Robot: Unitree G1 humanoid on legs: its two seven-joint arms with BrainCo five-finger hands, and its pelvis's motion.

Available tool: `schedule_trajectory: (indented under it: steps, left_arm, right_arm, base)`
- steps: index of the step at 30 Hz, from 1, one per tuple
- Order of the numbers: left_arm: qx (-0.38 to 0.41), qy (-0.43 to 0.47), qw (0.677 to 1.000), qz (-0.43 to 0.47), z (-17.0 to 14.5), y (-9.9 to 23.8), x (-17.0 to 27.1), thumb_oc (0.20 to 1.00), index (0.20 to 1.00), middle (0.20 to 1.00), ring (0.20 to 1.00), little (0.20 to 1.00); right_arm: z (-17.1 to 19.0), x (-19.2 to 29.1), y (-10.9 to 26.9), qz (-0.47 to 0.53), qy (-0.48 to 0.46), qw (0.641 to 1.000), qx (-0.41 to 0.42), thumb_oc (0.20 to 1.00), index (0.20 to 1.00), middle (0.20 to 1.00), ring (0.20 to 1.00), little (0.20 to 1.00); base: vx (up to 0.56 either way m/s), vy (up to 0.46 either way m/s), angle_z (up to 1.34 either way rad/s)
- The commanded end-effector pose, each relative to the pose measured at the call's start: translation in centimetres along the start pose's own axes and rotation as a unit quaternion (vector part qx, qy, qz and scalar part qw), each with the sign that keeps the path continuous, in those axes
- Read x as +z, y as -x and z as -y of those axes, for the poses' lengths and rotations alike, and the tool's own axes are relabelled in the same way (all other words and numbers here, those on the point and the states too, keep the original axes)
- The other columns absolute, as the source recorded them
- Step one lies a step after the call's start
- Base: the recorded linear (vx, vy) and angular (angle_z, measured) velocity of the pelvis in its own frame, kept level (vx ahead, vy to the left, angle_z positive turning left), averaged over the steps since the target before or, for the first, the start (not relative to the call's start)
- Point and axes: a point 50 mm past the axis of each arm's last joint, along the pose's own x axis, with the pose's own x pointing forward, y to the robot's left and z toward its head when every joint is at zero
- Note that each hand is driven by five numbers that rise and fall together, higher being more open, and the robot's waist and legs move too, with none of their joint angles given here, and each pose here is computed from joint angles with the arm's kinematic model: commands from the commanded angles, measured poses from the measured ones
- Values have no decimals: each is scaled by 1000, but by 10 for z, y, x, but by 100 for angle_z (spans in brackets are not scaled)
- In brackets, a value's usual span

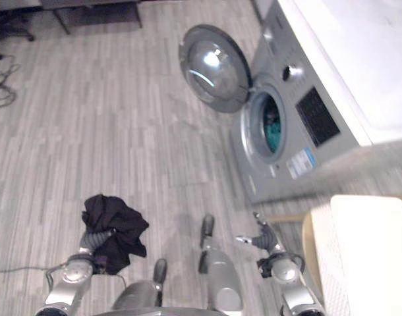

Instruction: Grab the laundry basket,head to the washer,open it,put in the laundry and shut it.

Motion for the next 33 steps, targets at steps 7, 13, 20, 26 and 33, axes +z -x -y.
schedule_trajectory:
  steps: [7, 13, 20, 26, 33]
  left_arm:
    - [-2, -23, 997, 71, -7, -3, 27, 200, 200, 200, 200, 200]
    - [0, -45, 996, 72, -10, -4, 30, 200, 200, 200, 200, 200]
    - [-3, -49, 996, 71, -17, 2, 28, 200, 200, 200, 200, 200]
    - [23, -68, 995, 73, -33, -1, 32, 200, 200, 200, 200, 200]
    - [6, -71, 995, 75, -23, -2, 33, 200, 200, 200, 200, 200]
  right_arm:
    - [26, 9, -3, 27, 12, 999, -35, 1000, 1000, 1000, 1000, 1000]
    - [26, -4, 0, -4, 6, 999, -48, 1000, 1000, 1000, 1000, 1000]
    - [20, -2, -1, -3, -2, 999, -40, 1000, 1000, 1000, 1000, 1000]
    - [7, 13, -9, 19, -16, 999, -25, 1000, 1000, 1000, 1000, 1000]
    - [8, 8, -7, 9, -17, 1000, -24, 1000, 1000, 1000, 1000, 1000]
  base:
    - [219, -88, 16]
    - [267, 65, -23]
    - [386, 273, -49]
    - [212, 236, -62]
    - [202, 70, -17]
